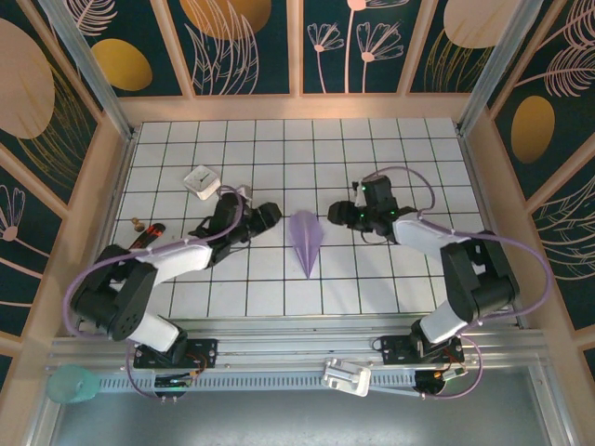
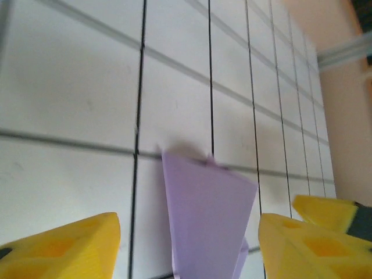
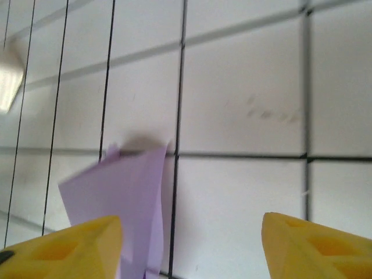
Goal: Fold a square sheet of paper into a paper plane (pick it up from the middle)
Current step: Turn over a paper plane at the center of the table, then reset both arms
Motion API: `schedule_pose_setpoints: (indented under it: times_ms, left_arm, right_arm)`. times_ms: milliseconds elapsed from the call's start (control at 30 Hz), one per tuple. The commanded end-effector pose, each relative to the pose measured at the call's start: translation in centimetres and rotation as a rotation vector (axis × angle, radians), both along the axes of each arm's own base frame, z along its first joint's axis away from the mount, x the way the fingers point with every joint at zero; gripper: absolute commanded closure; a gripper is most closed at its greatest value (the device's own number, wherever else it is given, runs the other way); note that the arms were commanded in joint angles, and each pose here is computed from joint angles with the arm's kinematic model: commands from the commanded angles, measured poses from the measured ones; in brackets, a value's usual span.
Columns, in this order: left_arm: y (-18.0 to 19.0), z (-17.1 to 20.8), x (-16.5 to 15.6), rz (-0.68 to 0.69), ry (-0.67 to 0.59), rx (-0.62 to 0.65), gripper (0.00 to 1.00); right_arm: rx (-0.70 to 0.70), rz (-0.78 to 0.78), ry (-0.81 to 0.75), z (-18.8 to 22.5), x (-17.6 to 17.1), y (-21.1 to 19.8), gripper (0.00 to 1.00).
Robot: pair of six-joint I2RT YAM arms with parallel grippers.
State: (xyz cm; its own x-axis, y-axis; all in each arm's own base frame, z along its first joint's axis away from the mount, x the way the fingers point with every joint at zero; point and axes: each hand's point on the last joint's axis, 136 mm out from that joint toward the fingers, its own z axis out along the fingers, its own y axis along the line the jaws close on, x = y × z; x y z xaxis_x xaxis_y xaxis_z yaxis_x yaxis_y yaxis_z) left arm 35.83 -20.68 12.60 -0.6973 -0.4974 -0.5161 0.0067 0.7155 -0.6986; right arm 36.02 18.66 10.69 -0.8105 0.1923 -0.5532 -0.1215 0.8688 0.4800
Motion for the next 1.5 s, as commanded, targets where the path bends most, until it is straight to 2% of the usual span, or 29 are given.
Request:
schedule_pose_setpoints:
  times_ms: [0, 133, 333, 433, 567, 667, 700, 867, 1000, 1100, 1133, 1467]
  left_arm:
    - [5.7, 1.5, 1.3, 0.114, -0.105, 0.211, 0.2]
    - [12.7, 3.9, 2.3, 0.305, -0.206, 0.402, 0.01]
    - [20.9, 5.7, 1.7, 0.555, -0.308, 0.659, 0.01]
    - [22.5, 4.6, 1.6, 0.569, -0.329, 0.743, 0.01]
    - [23.6, 2.0, 1.5, 0.563, -0.32, 0.826, 0.01]
    - [23.9, 1.5, 1.3, 0.572, -0.416, 0.829, 0.01]
    - [24.1, 1.2, 1.6, 0.565, -0.39, 0.83, 0.01]
    - [24.0, 2.2, 2.3, 0.545, -0.493, 0.803, 0.01]
    - [24.3, 1.8, 0.7, 0.563, -0.593, 0.739, 0.01]
    - [23.7, 1.3, 1.0, 0.513, -0.581, 0.748, 0.01]
    - [23.5, 1.2, 1.4, 0.497, -0.573, 0.748, 0.01]
    - [23.5, 1.4, 1.1, 0.494, -0.586, 0.746, 0.01]
  right_arm:
    - [-0.227, -0.212, -0.149, 2.7, 2.3, -6.0, 0.23]
    - [-0.387, -0.447, -0.269, 4.1, 3.5, -12.4, 0.01]
    - [-0.593, -0.689, -0.426, 4.9, 3.4, -19.1, 0.01]
    - [-0.639, -0.728, -0.46, 3.7, 2.7, -21.2, 0.01]
    - [-0.636, -0.677, -0.521, 1.7, 2.1, -21.7, 0.01]
    - [-0.584, -0.633, -0.588, 1.9, 2.0, -21.2, 0.01]
    - [-0.554, -0.62, -0.623, 2.4, 1.9, -20.9, 0.01]
    - [-0.469, -0.561, -0.719, 3.6, 1.8, -20.7, 0.01]
    - [-0.374, -0.529, -0.807, 3.3, 0.3, -21.1, 0.01]
    - [-0.369, -0.521, -0.827, 2.9, 0.4, -21.0, 0.01]
    - [-0.371, -0.516, -0.786, 2.3, 0.6, -21.0, 0.01]
    - [-0.382, -0.552, -0.78, 2.4, 0.9, -21.6, 0.01]
